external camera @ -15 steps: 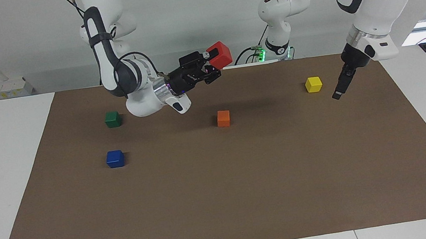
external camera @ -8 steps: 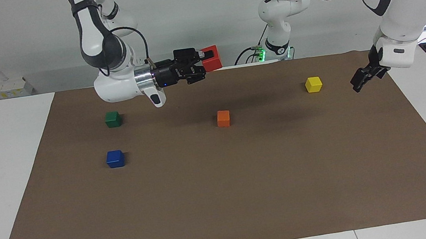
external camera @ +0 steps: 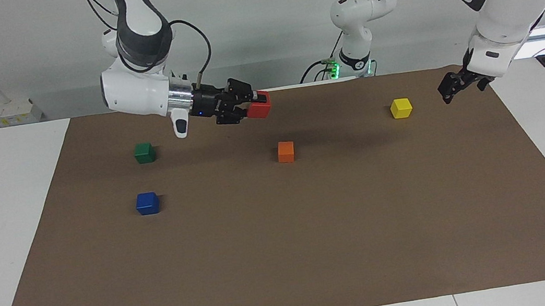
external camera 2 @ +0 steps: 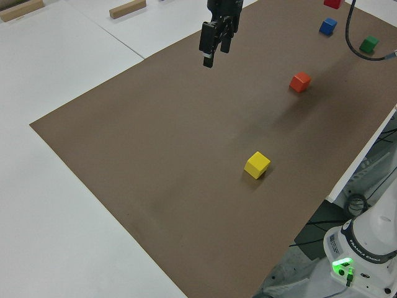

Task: Transfer red block to right arm and stack on blue block
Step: 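Carry the red cube with the right gripper over the blue cube, then lower the red cube onto the blue cube and open the right gripper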

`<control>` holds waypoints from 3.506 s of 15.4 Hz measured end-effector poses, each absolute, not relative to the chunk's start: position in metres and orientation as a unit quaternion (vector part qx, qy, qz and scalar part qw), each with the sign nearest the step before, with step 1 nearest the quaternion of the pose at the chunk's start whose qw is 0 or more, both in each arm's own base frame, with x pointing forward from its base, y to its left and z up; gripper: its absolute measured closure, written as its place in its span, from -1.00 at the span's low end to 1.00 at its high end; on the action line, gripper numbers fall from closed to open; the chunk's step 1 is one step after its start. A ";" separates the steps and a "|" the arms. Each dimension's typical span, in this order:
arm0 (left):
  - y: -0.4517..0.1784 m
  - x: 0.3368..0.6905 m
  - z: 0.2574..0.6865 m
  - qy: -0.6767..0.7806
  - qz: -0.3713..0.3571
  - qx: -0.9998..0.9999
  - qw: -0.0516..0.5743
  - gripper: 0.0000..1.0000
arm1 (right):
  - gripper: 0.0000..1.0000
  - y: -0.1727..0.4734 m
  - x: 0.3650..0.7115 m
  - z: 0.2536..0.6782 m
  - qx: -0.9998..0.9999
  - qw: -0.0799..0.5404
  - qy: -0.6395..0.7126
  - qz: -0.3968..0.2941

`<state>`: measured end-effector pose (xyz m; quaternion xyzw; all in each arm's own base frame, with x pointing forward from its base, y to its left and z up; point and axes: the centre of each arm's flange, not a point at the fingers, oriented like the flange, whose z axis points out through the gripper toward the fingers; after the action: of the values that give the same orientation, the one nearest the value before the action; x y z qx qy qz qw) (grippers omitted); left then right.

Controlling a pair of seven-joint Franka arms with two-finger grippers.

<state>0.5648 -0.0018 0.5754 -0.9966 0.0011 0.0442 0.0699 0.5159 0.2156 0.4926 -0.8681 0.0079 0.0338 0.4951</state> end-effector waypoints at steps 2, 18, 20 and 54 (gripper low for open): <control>-0.005 0.565 0.579 0.013 0.040 -0.997 0.058 -1.00 | -0.13 0.210 0.520 0.505 -0.904 0.427 -0.009 0.025; 0.001 0.550 0.596 0.016 0.018 -1.000 0.020 -1.00 | -0.13 0.050 0.548 0.426 -0.998 -0.038 0.031 0.039; -0.007 0.554 0.596 0.023 0.022 -0.999 0.021 -1.00 | -0.13 0.038 0.551 0.406 -0.997 -0.055 0.033 0.046; -0.019 0.540 0.611 0.077 -0.008 -0.997 0.023 -1.00 | -0.13 -0.002 0.563 0.349 -0.999 -0.024 0.035 -0.032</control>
<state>0.5396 -0.0193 0.6114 -0.9968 0.0769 -0.0077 0.0228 0.5635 -0.0018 0.3488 -0.9986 0.0349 -0.0316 -0.0243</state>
